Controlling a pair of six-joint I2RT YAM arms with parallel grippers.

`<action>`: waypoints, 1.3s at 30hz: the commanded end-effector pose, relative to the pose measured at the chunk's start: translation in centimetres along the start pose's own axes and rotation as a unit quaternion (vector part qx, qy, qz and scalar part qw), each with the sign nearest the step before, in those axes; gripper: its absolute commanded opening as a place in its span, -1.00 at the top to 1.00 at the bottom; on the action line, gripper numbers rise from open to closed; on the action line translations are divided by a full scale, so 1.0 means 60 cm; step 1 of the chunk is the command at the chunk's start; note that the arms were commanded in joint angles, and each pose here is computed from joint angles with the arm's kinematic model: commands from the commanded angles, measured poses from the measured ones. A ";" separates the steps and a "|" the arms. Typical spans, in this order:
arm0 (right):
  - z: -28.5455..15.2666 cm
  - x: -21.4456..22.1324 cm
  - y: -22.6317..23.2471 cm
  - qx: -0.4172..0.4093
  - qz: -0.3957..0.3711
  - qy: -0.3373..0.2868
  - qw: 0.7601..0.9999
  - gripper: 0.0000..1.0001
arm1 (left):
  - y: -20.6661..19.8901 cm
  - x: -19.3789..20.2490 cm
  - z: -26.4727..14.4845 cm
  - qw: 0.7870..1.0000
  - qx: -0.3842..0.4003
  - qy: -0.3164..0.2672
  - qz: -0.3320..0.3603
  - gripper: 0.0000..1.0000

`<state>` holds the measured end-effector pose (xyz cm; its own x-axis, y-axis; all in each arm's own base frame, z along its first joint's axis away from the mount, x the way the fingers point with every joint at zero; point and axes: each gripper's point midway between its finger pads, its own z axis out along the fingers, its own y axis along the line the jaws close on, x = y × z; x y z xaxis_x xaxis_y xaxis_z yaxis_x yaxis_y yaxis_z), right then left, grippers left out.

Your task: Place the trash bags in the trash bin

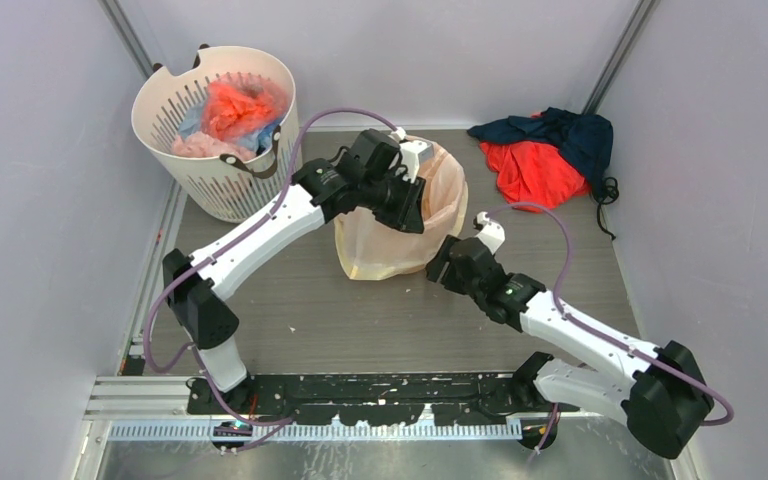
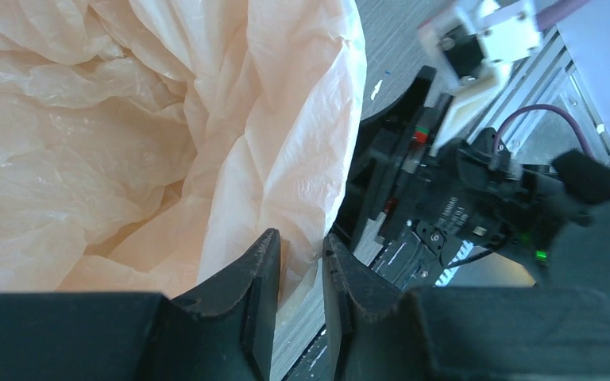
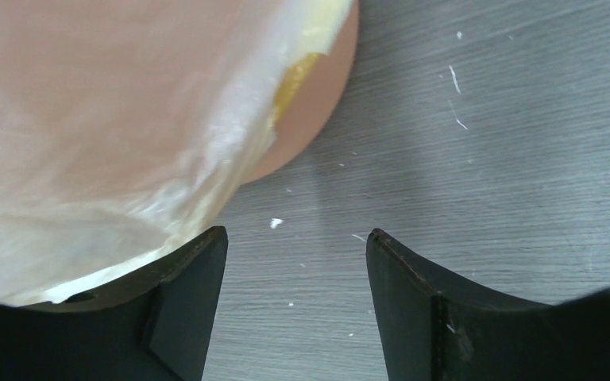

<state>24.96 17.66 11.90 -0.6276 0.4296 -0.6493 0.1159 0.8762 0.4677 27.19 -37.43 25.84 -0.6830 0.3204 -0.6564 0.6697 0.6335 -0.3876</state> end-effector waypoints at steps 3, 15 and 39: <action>0.034 0.011 -0.022 0.026 0.003 -0.021 0.999 -0.39 | 0.003 -0.020 -0.009 1.000 0.009 -0.025 -0.006 0.49; -0.071 -0.054 0.029 -0.078 -0.018 -0.105 0.991 0.86 | 0.005 -0.028 -0.014 0.999 0.012 -0.035 -0.012 0.52; -0.085 -0.079 0.155 -0.160 -0.057 -0.162 0.972 0.98 | 0.012 -0.033 -0.024 0.998 0.014 -0.050 -0.024 0.53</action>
<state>23.79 22.83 17.94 -0.4550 0.3460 -0.8205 -0.2167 0.8507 0.4789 28.20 -37.61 25.95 -0.7068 0.2530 -0.6606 0.6425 0.6203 -0.4499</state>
